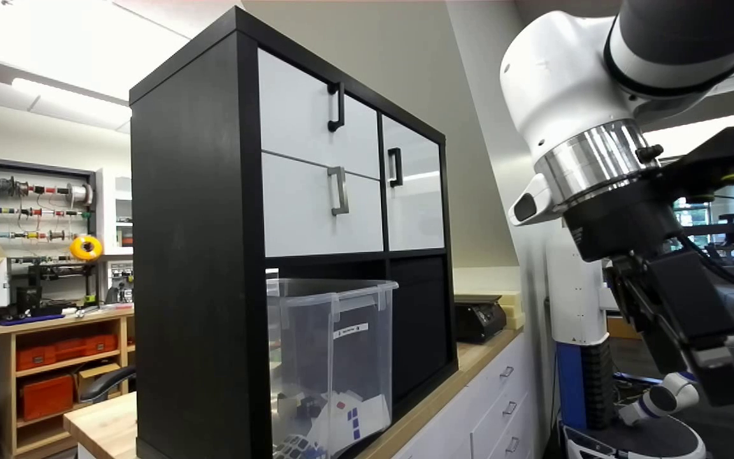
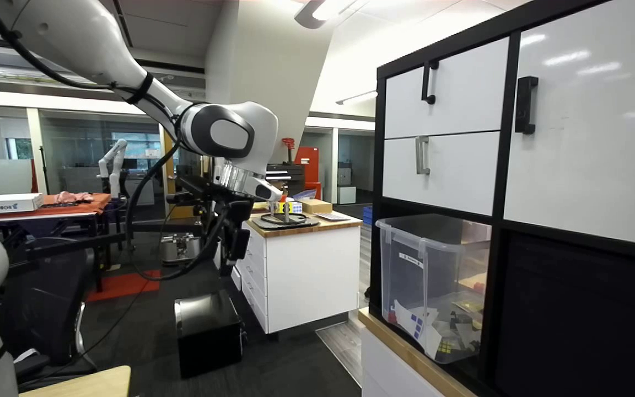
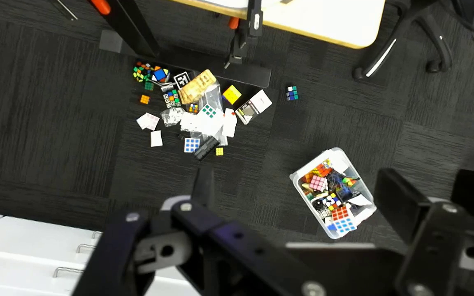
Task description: Pull the transparent bin out
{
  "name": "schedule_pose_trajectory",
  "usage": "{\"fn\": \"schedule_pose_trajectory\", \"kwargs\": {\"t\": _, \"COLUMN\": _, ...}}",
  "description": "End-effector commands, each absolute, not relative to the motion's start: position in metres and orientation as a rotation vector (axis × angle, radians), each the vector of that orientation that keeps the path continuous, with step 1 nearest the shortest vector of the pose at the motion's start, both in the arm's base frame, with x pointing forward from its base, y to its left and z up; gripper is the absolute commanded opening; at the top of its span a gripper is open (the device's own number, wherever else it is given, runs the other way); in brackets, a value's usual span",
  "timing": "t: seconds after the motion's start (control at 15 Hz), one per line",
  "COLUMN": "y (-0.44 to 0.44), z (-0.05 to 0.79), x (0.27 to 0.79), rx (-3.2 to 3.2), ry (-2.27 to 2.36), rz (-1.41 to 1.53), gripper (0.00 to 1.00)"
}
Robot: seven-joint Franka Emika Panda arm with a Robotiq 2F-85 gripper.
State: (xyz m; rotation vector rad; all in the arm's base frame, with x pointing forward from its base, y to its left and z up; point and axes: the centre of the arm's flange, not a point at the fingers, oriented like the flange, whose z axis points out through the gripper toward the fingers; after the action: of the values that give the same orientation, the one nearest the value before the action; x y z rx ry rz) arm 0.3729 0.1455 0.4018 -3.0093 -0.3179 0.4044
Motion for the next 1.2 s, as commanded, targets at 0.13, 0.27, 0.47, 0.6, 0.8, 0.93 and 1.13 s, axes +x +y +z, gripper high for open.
{"fn": "schedule_pose_trajectory", "kwargs": {"t": 0.13, "y": 0.148, "z": 0.401, "x": 0.383, "rx": -3.097, "ry": -0.319, "rz": 0.203, "gripper": 1.00}}
{"fn": "schedule_pose_trajectory", "kwargs": {"t": 0.27, "y": 0.148, "z": 0.405, "x": 0.393, "rx": -3.110, "ry": -0.354, "rz": 0.097, "gripper": 1.00}}
{"fn": "schedule_pose_trajectory", "kwargs": {"t": 0.47, "y": 0.146, "z": 0.412, "x": 0.413, "rx": -3.134, "ry": -0.421, "rz": -0.056, "gripper": 1.00}}
{"fn": "schedule_pose_trajectory", "kwargs": {"t": 0.6, "y": 0.142, "z": 0.418, "x": 0.428, "rx": -3.145, "ry": -0.475, "rz": -0.150, "gripper": 1.00}}
{"fn": "schedule_pose_trajectory", "kwargs": {"t": 0.8, "y": 0.136, "z": 0.425, "x": 0.450, "rx": -3.164, "ry": -0.569, "rz": -0.273, "gripper": 1.00}}
{"fn": "schedule_pose_trajectory", "kwargs": {"t": 0.93, "y": 0.131, "z": 0.429, "x": 0.465, "rx": -3.169, "ry": -0.645, "rz": -0.340, "gripper": 1.00}}
{"fn": "schedule_pose_trajectory", "kwargs": {"t": 1.13, "y": 0.126, "z": 0.433, "x": 0.489, "rx": -3.181, "ry": -0.738, "rz": -0.414, "gripper": 1.00}}
